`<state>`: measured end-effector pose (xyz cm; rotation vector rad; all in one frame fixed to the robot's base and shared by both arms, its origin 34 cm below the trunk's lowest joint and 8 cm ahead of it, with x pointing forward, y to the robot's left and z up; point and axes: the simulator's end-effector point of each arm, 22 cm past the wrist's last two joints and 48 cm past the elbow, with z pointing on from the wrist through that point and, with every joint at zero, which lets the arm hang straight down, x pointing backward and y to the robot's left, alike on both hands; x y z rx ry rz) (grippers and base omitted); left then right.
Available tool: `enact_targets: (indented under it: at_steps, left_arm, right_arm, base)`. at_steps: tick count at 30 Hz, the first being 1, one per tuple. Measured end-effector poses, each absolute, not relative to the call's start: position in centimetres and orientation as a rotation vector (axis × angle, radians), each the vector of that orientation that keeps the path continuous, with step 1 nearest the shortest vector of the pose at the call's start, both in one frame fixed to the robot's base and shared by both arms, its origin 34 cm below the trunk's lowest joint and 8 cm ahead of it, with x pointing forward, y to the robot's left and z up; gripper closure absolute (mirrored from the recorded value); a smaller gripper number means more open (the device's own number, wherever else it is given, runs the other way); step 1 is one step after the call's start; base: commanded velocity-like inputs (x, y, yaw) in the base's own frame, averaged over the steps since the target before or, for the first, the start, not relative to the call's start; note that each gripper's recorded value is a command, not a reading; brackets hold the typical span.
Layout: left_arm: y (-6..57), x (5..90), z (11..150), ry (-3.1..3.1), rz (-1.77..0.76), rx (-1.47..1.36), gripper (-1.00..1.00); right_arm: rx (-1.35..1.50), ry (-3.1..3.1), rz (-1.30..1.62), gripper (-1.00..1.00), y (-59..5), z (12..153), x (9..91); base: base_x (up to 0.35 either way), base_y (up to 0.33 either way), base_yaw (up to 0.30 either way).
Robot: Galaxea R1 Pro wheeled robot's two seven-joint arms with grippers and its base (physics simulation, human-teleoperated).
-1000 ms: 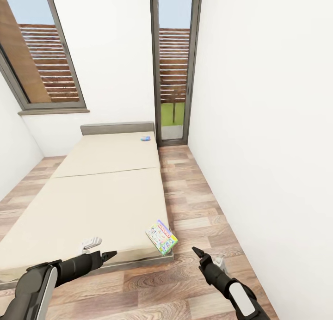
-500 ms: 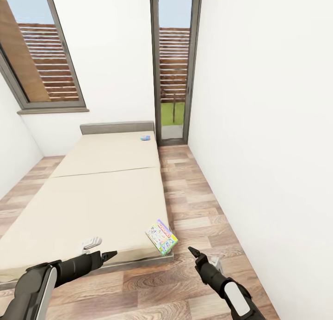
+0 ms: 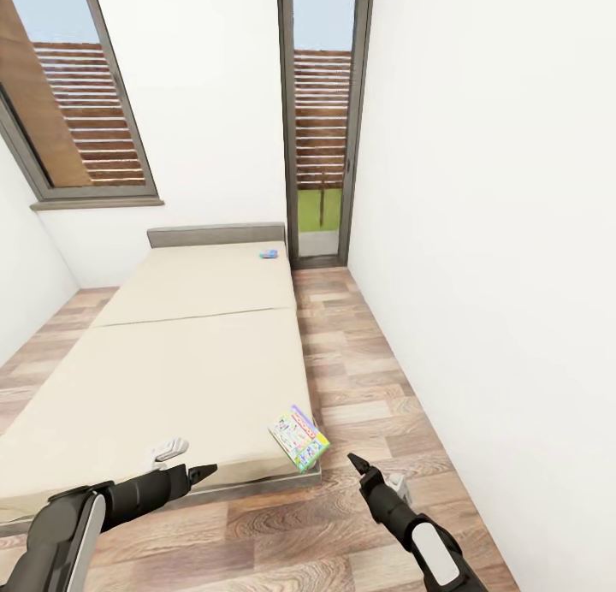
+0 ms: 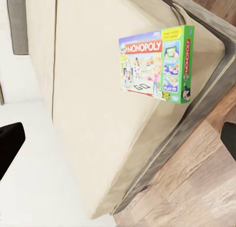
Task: Put all the toys in the child's room - the three board games (two on the bed and one on the table), the two jigsaw puzzles on the table, and the tennis ball on the table - inside the toy box on the table in the child's room.
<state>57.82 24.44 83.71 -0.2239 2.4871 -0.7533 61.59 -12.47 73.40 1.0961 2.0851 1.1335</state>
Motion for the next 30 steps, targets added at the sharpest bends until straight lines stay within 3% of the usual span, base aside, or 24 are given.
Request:
enact_targets:
  at_steps: [30]
  left_arm:
    - [24.3, 58.2, 80.0, 2.500, -0.765, -0.232, -1.00]
  right_arm:
    - [1.053, 2.020, 1.189, -1.00, -12.8, 71.2, 62.9]
  base:
    - [0.000, 0.000, 0.000]
